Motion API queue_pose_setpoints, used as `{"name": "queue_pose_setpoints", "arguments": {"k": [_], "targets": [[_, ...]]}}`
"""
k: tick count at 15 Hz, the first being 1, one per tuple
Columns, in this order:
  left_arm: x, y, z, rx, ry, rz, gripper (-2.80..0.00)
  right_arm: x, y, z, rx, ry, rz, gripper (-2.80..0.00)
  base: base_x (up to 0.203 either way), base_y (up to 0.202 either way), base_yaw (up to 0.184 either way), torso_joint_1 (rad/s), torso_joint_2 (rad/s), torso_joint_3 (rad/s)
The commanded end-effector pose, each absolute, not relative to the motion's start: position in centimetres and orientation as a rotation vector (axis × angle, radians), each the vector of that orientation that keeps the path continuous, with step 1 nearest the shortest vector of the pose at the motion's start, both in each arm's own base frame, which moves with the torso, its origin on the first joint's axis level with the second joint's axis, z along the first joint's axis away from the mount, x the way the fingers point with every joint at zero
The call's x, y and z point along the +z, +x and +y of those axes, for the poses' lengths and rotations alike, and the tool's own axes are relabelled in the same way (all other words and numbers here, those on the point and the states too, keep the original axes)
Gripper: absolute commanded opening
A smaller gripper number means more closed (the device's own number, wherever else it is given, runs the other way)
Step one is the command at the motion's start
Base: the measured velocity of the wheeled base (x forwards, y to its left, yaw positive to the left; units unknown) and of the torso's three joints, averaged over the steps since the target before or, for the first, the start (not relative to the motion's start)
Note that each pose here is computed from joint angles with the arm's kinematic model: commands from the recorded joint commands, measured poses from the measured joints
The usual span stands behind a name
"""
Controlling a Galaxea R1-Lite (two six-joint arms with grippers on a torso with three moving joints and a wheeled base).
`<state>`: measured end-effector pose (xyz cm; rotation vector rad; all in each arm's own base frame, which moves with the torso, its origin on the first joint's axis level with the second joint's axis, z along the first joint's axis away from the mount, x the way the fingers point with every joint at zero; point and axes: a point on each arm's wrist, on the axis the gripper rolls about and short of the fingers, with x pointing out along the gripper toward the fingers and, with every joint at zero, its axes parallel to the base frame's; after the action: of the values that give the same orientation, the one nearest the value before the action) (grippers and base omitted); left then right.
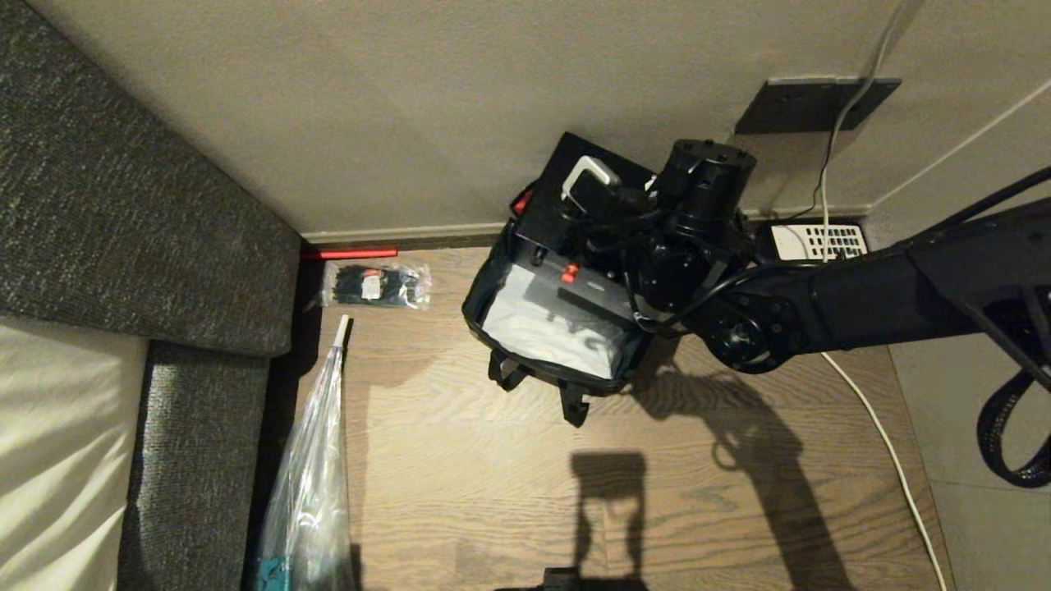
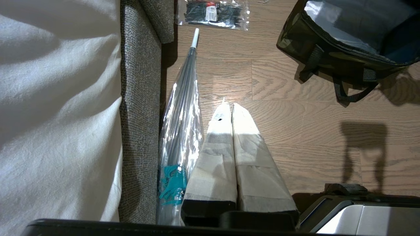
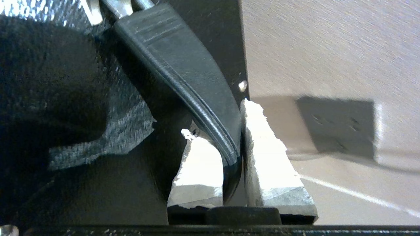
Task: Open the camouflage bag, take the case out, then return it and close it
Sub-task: Place the black box back
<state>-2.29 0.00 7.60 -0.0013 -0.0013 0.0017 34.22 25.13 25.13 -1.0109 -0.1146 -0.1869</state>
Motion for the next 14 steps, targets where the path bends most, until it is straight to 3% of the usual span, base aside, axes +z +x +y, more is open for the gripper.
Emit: {"name": "queue_pose_setpoints", "arguments": {"k": [1, 14], "targets": [[7.6, -2.3, 0.0, 0.002, -0.002, -0.005, -2.8, 24.6, 34.5, 25.6, -0.172, -1.022, -0.12, -2.8, 0.0, 0.0, 0.0, 0.0, 0.0, 0.0], [7.6, -2.3, 0.0, 0.003, -0.002, -0.005, -2.8, 23.9, 35.3, 30.4, -0.107, -0.997, -0.174, -2.8, 0.0, 0.0, 0.0, 0.0, 0.0, 0.0]]}}
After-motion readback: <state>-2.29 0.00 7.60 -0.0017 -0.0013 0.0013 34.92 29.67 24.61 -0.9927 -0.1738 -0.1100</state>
